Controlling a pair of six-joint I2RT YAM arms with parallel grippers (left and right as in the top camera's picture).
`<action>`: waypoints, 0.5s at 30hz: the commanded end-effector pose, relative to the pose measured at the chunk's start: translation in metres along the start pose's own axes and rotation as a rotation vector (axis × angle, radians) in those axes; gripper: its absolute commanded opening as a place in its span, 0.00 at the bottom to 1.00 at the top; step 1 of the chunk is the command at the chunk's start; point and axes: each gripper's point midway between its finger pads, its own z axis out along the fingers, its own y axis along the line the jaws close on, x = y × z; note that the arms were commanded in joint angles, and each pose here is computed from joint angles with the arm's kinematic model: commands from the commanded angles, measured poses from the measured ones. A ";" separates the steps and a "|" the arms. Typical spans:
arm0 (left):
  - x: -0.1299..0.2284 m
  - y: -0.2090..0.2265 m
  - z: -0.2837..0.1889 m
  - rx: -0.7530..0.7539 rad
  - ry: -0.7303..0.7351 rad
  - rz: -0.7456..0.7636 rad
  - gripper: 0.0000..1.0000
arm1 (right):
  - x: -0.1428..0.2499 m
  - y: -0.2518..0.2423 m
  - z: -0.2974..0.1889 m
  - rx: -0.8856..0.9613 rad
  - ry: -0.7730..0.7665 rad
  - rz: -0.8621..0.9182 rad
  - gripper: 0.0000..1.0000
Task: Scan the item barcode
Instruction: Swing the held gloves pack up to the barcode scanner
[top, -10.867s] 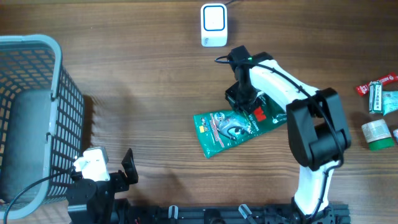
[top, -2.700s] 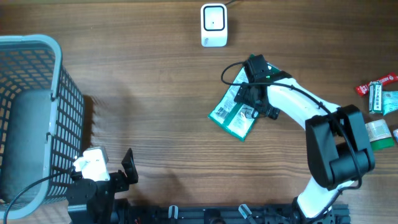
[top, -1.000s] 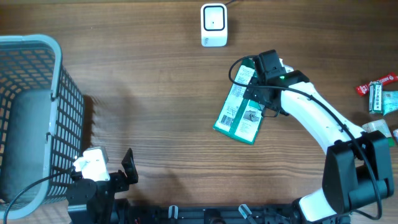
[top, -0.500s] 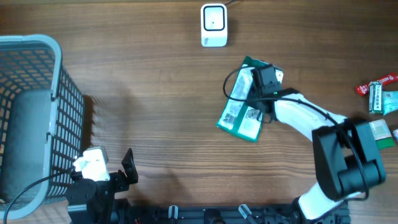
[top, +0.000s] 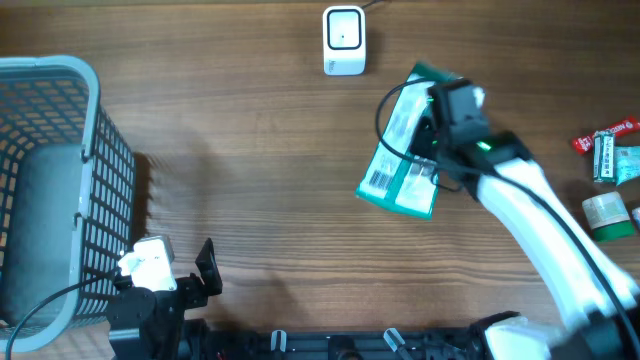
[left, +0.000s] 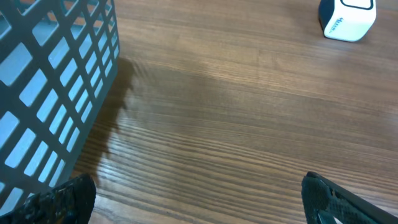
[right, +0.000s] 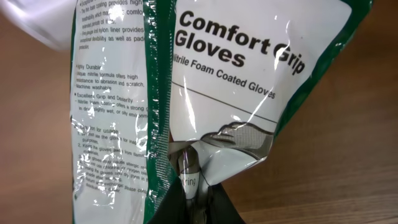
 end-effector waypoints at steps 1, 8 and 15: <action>0.001 -0.002 0.001 0.010 -0.002 -0.003 1.00 | -0.037 -0.005 -0.087 -0.067 -0.228 0.071 0.04; 0.001 -0.002 0.001 0.010 -0.002 -0.003 1.00 | -0.044 -0.023 -0.171 -0.191 -0.401 0.245 0.04; 0.001 -0.002 0.001 0.010 -0.002 -0.003 1.00 | -0.023 -0.009 -0.174 -0.292 -0.297 0.234 0.05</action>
